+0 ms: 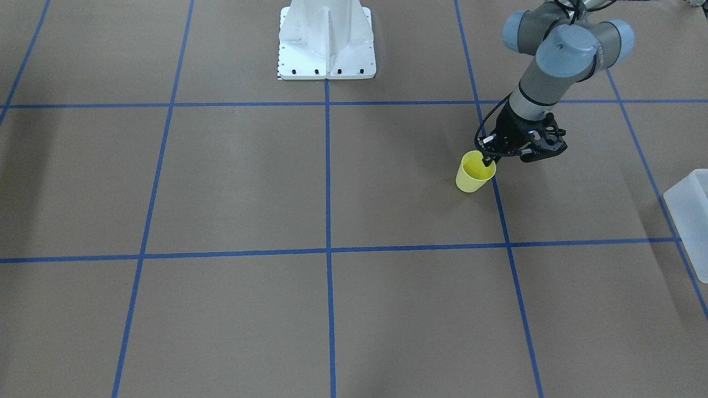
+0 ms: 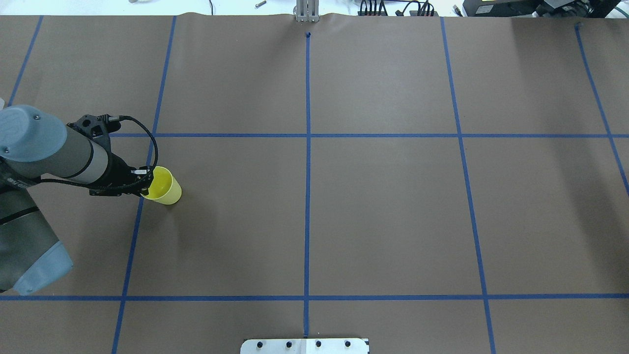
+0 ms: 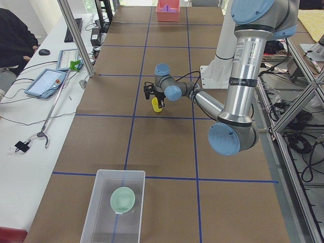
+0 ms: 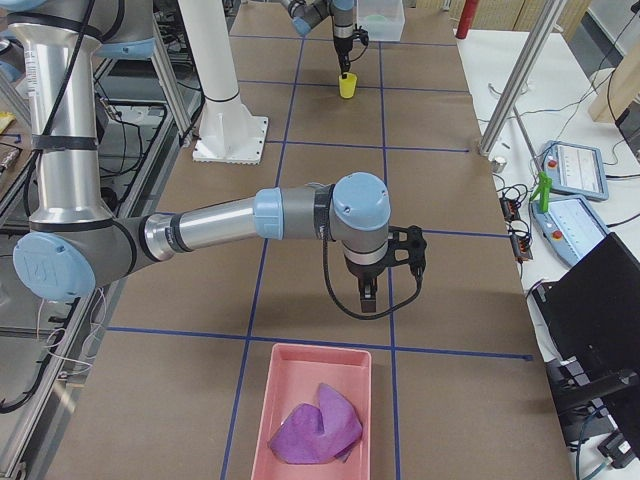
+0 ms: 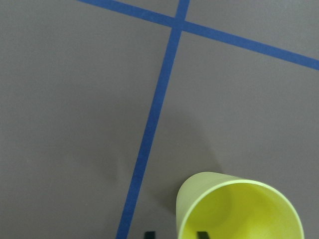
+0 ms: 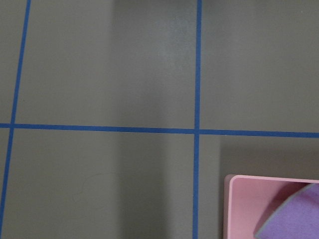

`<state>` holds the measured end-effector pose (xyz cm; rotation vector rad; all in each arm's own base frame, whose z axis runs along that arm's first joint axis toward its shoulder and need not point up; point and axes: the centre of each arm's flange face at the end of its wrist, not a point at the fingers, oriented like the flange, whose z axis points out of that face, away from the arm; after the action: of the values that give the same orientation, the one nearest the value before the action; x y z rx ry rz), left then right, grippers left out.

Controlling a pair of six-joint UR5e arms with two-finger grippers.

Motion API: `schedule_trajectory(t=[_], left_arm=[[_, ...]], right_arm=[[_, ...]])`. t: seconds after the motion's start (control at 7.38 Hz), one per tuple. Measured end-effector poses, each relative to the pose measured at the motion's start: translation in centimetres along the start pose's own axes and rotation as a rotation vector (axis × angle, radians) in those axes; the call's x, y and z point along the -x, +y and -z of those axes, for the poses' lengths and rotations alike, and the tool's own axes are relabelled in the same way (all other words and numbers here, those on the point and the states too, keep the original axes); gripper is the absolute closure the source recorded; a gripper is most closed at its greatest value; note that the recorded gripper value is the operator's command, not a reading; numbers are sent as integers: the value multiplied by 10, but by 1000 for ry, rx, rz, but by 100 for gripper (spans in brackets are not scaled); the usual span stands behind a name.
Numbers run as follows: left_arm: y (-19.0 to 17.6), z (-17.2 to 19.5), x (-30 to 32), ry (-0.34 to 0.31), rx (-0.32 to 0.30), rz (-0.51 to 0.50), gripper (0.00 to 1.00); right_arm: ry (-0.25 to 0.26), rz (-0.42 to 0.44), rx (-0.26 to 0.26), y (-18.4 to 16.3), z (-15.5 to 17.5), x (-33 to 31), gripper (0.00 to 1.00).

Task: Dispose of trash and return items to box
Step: 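Lift the yellow cup with the left gripper and carry it over the clear bin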

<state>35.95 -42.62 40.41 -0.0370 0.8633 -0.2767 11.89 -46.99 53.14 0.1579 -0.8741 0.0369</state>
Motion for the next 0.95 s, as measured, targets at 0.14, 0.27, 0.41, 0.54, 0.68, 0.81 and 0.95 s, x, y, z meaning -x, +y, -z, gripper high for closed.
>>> schedule_trajectory(t=[0.14, 0.27, 0.41, 0.54, 0.68, 0.81, 0.95], left_arm=[[2, 5, -1, 9, 4, 8, 100], [8, 23, 1, 31, 24, 17, 100], [6, 49, 13, 57, 51, 38, 100], [-12, 82, 34, 77, 58, 63, 100], [-41, 111, 67, 73, 40, 59, 100], [-75, 139, 111, 41, 3, 30, 100], [-114, 166, 162, -5, -37, -2, 100]], right_arm=[[-14, -5, -3, -1, 1, 20, 0], [-23, -17, -5, -2, 3, 41, 0], [-28, -27, 0, -2, 0, 64, 0], [-33, -37, 17, -2, -8, 88, 0], [-33, -41, 40, -2, -20, 104, 0], [-29, -39, 61, 0, -30, 112, 0], [-24, -40, 76, 4, -37, 114, 0]])
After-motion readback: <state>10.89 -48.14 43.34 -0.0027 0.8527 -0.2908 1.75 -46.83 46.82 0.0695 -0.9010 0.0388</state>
